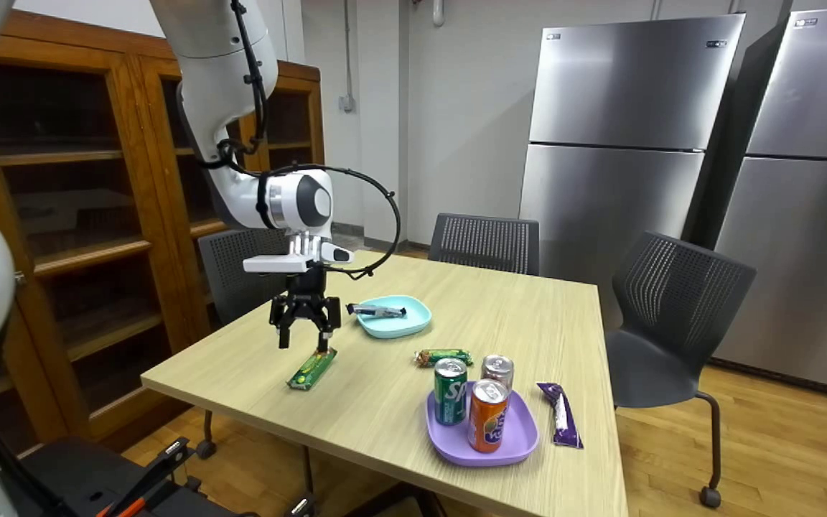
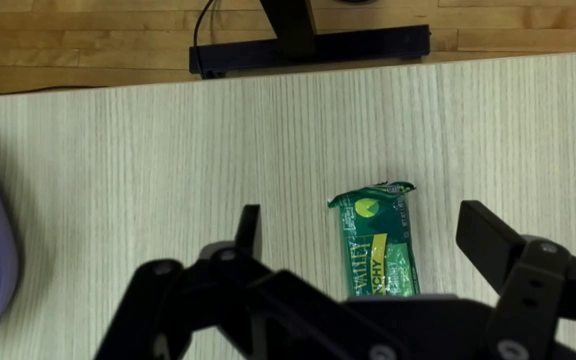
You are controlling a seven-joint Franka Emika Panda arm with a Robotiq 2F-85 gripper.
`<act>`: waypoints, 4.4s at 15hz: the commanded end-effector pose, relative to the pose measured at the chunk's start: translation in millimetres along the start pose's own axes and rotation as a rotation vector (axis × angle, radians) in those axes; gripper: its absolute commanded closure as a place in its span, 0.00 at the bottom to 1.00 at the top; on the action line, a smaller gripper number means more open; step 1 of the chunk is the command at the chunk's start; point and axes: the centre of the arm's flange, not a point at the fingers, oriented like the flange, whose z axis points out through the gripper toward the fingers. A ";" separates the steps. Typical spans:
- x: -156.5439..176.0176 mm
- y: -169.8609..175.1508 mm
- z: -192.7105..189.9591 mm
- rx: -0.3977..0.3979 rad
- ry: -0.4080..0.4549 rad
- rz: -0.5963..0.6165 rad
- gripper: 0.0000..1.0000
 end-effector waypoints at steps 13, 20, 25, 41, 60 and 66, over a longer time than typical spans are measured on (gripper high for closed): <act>5.9 -16.3 9.2 0.011 0.094 -0.050 0.00; 20.0 -22.9 19.3 0.006 0.143 -0.063 0.00; 29.0 -21.3 33.6 0.019 0.161 -0.078 0.00; 36.6 -15.8 34.1 0.031 0.202 -0.095 0.80; 96.6 20.2 -54.3 0.062 0.350 0.188 0.86; 132.1 22.8 -62.4 0.097 0.361 0.315 0.86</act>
